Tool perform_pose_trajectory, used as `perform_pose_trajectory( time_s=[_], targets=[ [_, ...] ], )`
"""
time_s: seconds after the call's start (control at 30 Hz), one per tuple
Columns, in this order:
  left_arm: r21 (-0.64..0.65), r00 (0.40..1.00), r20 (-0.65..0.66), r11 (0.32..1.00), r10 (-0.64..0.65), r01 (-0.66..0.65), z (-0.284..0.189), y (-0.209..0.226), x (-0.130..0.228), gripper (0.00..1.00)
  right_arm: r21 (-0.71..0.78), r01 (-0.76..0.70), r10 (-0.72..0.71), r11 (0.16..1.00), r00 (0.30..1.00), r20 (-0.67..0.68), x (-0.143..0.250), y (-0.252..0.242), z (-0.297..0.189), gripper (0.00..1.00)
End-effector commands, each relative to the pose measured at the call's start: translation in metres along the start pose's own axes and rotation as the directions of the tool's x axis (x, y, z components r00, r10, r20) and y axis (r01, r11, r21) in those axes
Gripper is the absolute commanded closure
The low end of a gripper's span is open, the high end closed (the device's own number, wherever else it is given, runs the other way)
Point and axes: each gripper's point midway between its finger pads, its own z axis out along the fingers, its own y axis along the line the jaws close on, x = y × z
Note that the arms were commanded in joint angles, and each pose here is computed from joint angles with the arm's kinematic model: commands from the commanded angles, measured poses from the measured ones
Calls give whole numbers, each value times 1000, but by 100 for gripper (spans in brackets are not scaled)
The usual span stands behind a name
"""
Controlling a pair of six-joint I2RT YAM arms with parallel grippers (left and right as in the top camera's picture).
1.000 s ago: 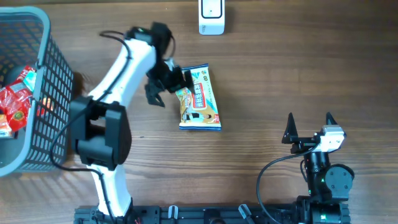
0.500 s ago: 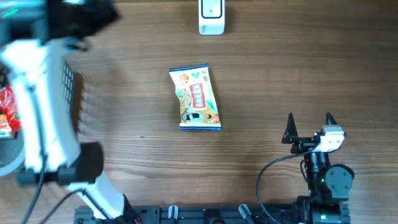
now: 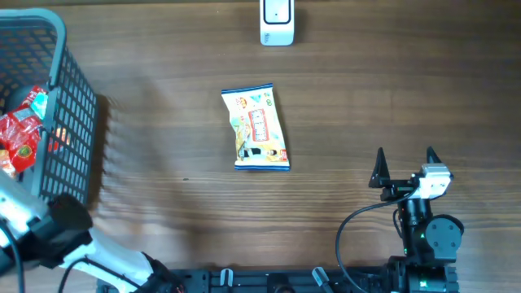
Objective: Scan the item barcode
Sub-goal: 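Reach the left gripper into the basket and grasp the red bag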
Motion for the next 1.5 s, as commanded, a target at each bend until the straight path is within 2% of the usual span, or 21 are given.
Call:
perform_pose_trajectory(
  time_s=[0.0, 0.17, 0.3, 0.47, 0.6, 0.73, 1.0, 1.23, 1.47],
  targets=[
    [-132, 991, -124, 990, -55, 39, 70, 23, 4, 0, -4, 11, -11, 1000, 1000, 7, -1, 0, 0, 0],
    [-202, 972, -232, 979, -49, 1, 130, 27, 23, 0, -4, 11, -11, 1000, 1000, 7, -1, 0, 0, 0],
    [-137, 939, -342, 986, 47, -99, 172, 15, 44, 0, -4, 11, -11, 1000, 1000, 7, -1, 0, 0, 0],
    [-167, 916, -399, 979, 45, -121, 214, 19, 63, 0, -4, 11, -11, 1000, 1000, 7, -1, 0, 0, 0],
    [-157, 894, -438, 970, 98, -183, 240, 22, 77, 0, -4, 11, -11, 1000, 1000, 7, -1, 0, 0, 0],
    [-157, 887, -447, 966, 118, -208, 253, 25, 81, 0, -4, 11, -11, 1000, 1000, 7, -1, 0, 0, 0],
    [-220, 909, -404, 954, 101, -204, 263, 42, 67, 0, -4, 11, -11, 1000, 1000, 7, -1, 0, 0, 0],
    [-238, 876, -474, 946, 86, -221, 279, 52, 85, 0, -4, 11, -11, 1000, 1000, 7, -1, 0, 0, 0],
    [-211, 869, -487, 955, 84, -210, 285, 47, 90, 0, -4, 11, -11, 1000, 1000, 7, -1, 0, 0, 0]
  ],
)
